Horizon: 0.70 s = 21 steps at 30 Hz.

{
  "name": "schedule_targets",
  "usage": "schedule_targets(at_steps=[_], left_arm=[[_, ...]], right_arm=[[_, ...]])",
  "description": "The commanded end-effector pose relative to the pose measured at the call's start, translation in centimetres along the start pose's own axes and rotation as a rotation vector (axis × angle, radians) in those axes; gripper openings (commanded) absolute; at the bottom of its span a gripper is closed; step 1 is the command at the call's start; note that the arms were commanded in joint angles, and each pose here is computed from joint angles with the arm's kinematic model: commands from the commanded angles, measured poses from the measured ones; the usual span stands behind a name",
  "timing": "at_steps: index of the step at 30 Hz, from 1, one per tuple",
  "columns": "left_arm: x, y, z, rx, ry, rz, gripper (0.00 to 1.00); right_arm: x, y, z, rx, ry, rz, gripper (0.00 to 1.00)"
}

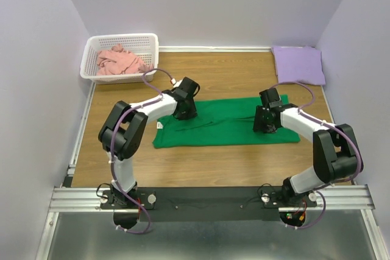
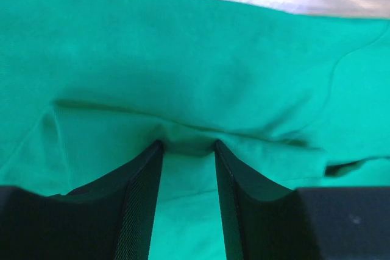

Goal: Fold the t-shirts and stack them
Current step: Fold the tshirt

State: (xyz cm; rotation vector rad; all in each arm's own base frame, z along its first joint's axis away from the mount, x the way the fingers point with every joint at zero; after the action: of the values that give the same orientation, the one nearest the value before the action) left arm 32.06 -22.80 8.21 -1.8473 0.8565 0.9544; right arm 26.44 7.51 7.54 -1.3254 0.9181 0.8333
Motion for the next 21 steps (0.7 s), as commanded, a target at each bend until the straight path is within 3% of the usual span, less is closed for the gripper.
schedule_targets(at_steps=[1, 7, 12, 21], left_arm=[[1.6, -0.3, 0.6, 0.043, -0.1, -0.003, 0.49], [5.5, -1.5, -0.1, 0.152, -0.151, 0.009, 0.49], [7.7, -4.6, -1.9, 0.27, -0.185, -0.038, 0.52], [9.4, -11.1, -7.0, 0.4, -0.121, -0.178, 0.55]], right_arm=[[0.3, 3.5, -0.1, 0.032, -0.018, 0.126, 0.57], [-0.2, 8.0, 0.8, 0.032, -0.099, 0.26, 0.59], [-2.3, 10.2, 6.2, 0.009, -0.259, 0.376, 0.61], [-5.8, 12.3, 16.8, -0.314, -0.429, 0.378, 0.66]])
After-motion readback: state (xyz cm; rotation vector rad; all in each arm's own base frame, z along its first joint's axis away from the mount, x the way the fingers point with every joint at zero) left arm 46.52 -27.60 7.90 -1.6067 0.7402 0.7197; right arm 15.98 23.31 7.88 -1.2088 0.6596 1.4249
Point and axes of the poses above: each gripper's point midway between its finger pads, its own x axis out along the fingers, its own z axis along the line the jaws close on, y = z × x, the point moved 6 cm from there along -x, back along the fingers, and after that the axes turned 8 degrees about -x, right-handed, at the moved point
